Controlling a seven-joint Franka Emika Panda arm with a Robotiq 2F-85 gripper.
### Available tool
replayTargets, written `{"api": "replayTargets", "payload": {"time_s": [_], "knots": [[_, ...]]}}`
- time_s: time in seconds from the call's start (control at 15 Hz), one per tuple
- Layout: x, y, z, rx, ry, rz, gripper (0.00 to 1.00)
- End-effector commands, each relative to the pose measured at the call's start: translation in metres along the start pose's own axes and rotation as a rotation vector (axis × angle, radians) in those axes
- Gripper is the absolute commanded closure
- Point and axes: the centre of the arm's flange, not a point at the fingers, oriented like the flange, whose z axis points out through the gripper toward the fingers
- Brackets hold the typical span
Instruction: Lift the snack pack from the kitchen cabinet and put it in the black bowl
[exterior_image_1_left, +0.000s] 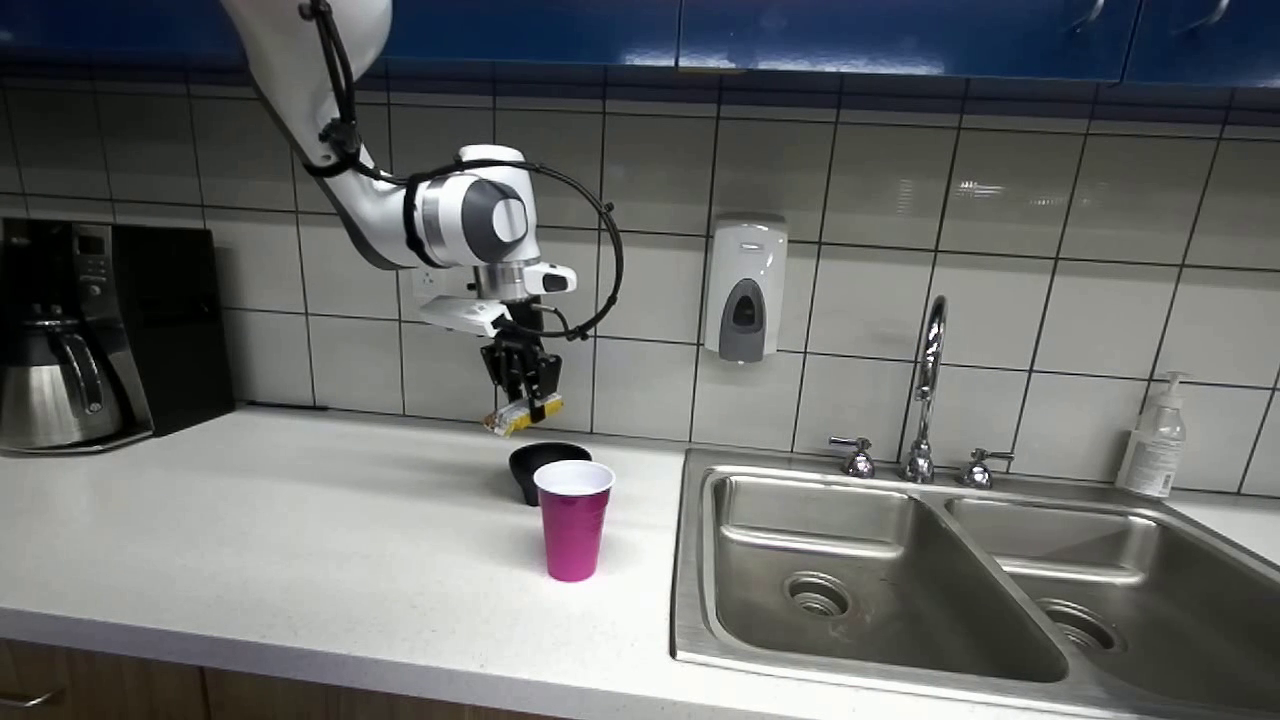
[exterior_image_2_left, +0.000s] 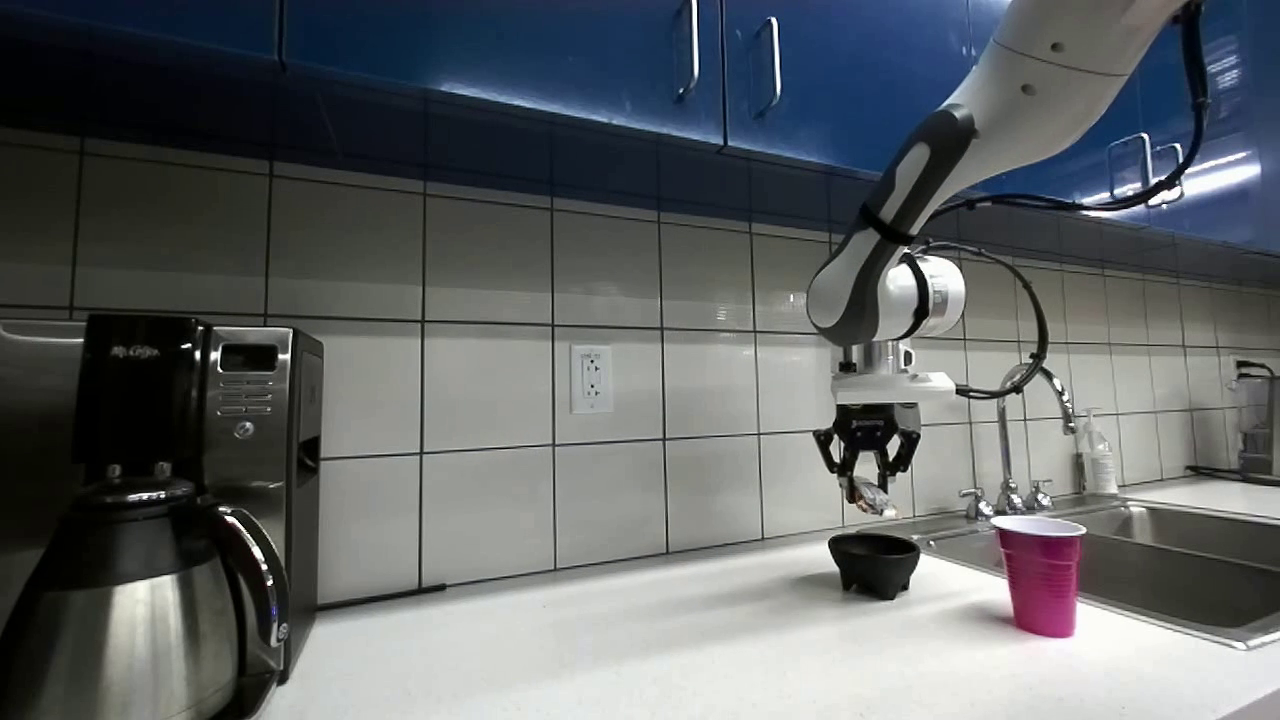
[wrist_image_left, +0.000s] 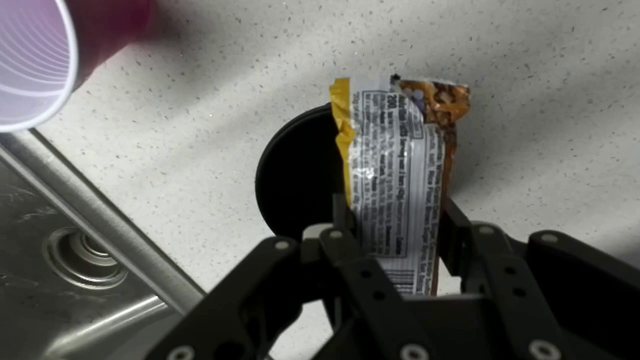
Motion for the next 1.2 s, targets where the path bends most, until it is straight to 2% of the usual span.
{"api": "replayTargets", "payload": {"time_s": [0.0,0.53,1.13], "knots": [[0.027,0.001,0.010,-0.015,-0.042,-0.010,0.83],[0.040,-0.001,0.043,-0.053,-0.115,-0.010,0.83],[0.044,0.000,0.061,-0.076,-0.169,-0.008,0.83]]}}
